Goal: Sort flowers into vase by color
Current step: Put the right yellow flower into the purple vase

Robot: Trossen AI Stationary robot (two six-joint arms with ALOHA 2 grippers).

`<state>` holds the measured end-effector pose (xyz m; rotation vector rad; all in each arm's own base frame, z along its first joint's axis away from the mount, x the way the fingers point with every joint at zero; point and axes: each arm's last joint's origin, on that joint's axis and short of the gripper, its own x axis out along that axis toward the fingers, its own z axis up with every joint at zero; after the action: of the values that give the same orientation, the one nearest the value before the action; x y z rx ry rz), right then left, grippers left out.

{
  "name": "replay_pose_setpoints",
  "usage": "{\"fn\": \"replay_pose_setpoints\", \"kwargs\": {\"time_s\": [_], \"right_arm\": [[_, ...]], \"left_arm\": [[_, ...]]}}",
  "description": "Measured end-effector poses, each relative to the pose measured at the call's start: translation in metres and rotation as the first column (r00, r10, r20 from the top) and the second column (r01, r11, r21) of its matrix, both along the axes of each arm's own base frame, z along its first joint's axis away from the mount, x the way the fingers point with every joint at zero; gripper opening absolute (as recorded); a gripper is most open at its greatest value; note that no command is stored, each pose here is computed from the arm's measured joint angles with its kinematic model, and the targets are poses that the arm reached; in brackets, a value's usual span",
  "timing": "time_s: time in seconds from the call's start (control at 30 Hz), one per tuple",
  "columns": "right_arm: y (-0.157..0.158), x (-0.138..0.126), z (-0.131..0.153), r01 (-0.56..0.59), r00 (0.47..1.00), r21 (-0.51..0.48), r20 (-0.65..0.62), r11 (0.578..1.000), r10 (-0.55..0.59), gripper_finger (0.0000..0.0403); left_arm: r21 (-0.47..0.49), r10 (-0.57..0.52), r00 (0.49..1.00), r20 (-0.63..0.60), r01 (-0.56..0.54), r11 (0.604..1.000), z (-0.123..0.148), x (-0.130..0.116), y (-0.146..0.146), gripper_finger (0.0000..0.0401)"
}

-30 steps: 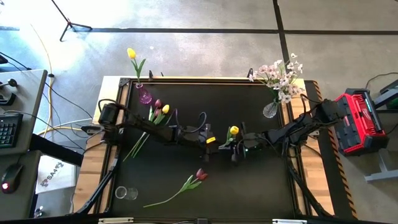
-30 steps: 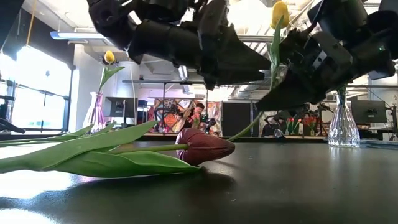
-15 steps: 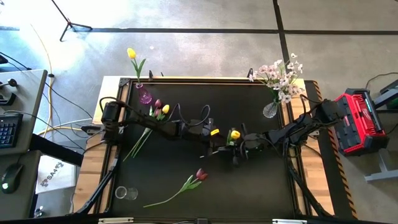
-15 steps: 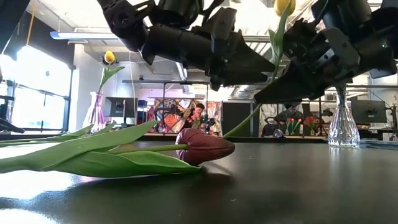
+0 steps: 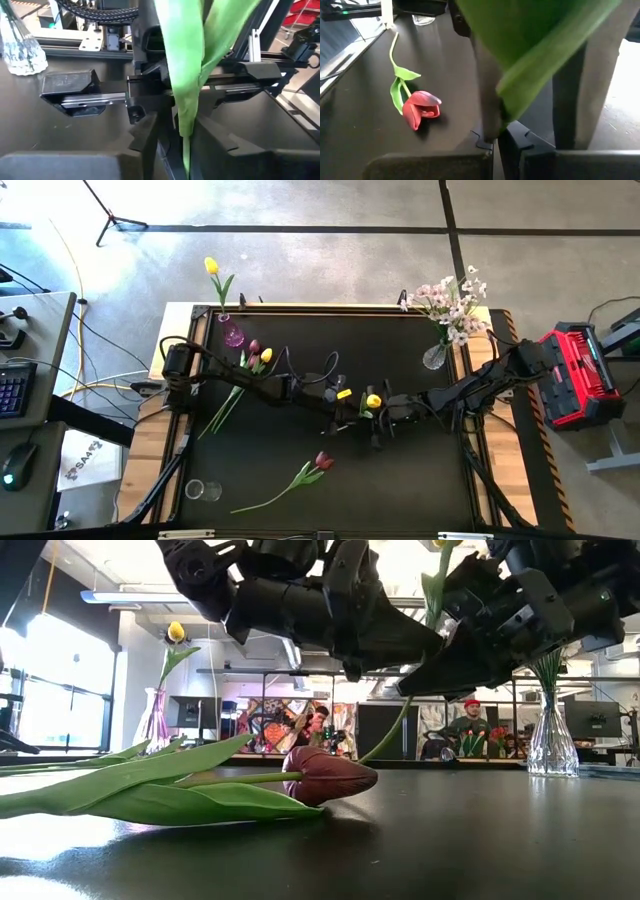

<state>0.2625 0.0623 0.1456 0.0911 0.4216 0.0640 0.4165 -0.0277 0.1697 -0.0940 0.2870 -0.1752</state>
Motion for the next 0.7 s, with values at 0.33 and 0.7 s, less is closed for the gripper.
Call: {"fn": "replay_pose_setpoints", "kwargs": {"time_s": [0.33,0.7], "right_arm": [[0.002,0.000,0.000,0.081,0.997,0.006,-0.004,0.997,-0.081,0.0021],[0.000,-0.012,-0.008,0.430,0.903,0.006,0.004,0.903,-0.430,0.0126]], "left_arm": [[0.010,0.020,1.000,0.006,-0.020,1.000,0.000,0.001,0.006,0.0007],[0.051,0.219,0.975,0.031,-0.220,0.974,0.016,-0.013,0.028,0.0001]]}}
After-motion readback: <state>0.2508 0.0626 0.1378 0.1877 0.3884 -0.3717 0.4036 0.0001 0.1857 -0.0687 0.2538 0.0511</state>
